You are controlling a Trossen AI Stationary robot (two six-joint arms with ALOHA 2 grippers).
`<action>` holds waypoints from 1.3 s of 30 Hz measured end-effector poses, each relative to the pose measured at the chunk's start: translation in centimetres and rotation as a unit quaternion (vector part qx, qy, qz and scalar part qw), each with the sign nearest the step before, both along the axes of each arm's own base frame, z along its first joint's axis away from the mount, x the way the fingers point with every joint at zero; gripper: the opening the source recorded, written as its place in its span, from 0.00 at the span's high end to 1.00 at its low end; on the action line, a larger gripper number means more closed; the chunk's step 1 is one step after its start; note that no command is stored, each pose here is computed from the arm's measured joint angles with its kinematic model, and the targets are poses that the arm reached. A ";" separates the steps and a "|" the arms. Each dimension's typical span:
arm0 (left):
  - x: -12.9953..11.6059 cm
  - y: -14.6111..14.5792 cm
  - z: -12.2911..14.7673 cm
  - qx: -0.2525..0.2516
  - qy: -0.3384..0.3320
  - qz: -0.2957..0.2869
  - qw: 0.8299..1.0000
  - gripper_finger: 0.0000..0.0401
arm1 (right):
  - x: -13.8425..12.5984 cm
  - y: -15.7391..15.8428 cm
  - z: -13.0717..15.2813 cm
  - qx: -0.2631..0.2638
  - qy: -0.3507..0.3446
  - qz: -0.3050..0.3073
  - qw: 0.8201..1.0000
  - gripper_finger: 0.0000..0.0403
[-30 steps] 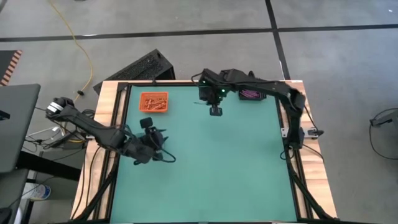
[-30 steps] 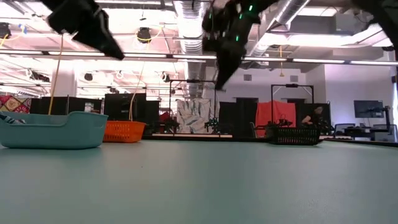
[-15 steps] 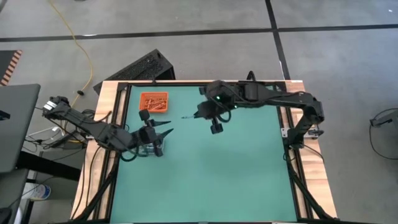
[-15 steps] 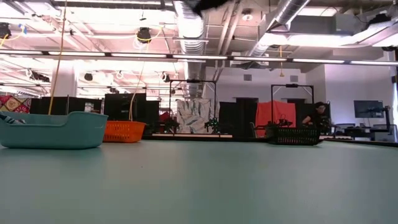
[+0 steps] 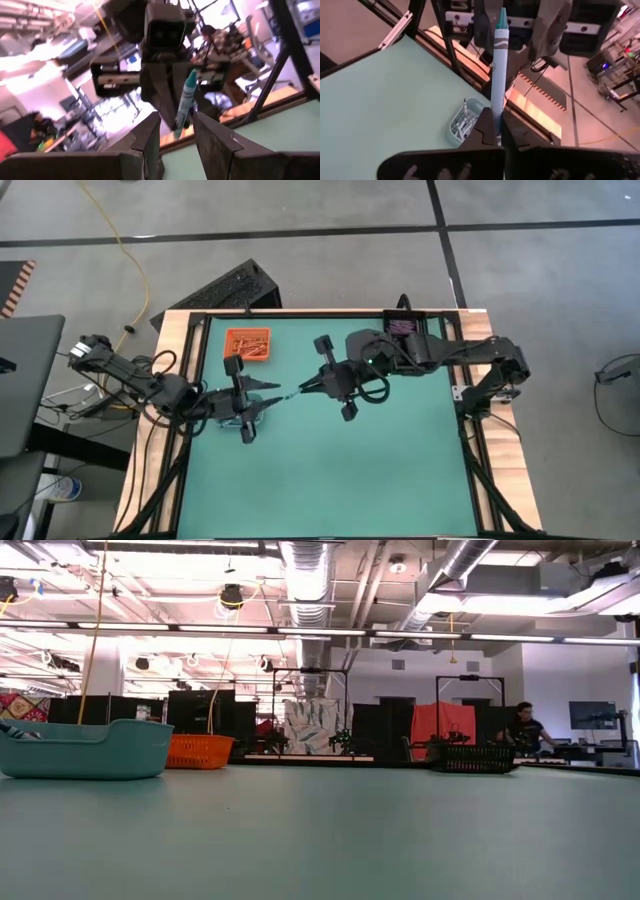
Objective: Sort crayons
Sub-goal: Put the blue crayon into the blue bin
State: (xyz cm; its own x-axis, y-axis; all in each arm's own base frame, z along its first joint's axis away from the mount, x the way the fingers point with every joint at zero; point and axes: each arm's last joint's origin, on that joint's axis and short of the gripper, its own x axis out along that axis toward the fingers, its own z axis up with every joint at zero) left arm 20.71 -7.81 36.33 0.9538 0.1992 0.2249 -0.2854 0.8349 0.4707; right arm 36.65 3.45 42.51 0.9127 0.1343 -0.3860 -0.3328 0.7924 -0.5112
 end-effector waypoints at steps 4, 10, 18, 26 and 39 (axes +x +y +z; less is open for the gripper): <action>0.4 -0.3 -0.1 0.023 -0.004 -0.013 1.000 0.73 | 0.1 0.3 0.3 -0.001 -0.015 0.005 1.000 1.00; 1.6 -0.9 -0.6 0.056 -0.009 -0.024 0.998 0.73 | 0.5 0.4 0.4 0.005 -0.035 0.015 0.999 1.00; 2.1 -1.0 -0.5 0.065 -0.033 0.002 0.997 0.73 | 1.3 0.5 -0.6 0.005 -0.018 0.018 1.000 1.00; 2.2 -0.7 -0.6 0.059 -0.029 0.011 0.998 0.73 | 1.5 0.6 -0.6 -0.003 -0.024 0.023 0.999 1.00; 2.9 0.3 -1.0 0.049 -0.025 -0.014 0.998 0.81 | 1.4 0.8 -0.7 -0.002 -0.017 0.034 0.999 1.00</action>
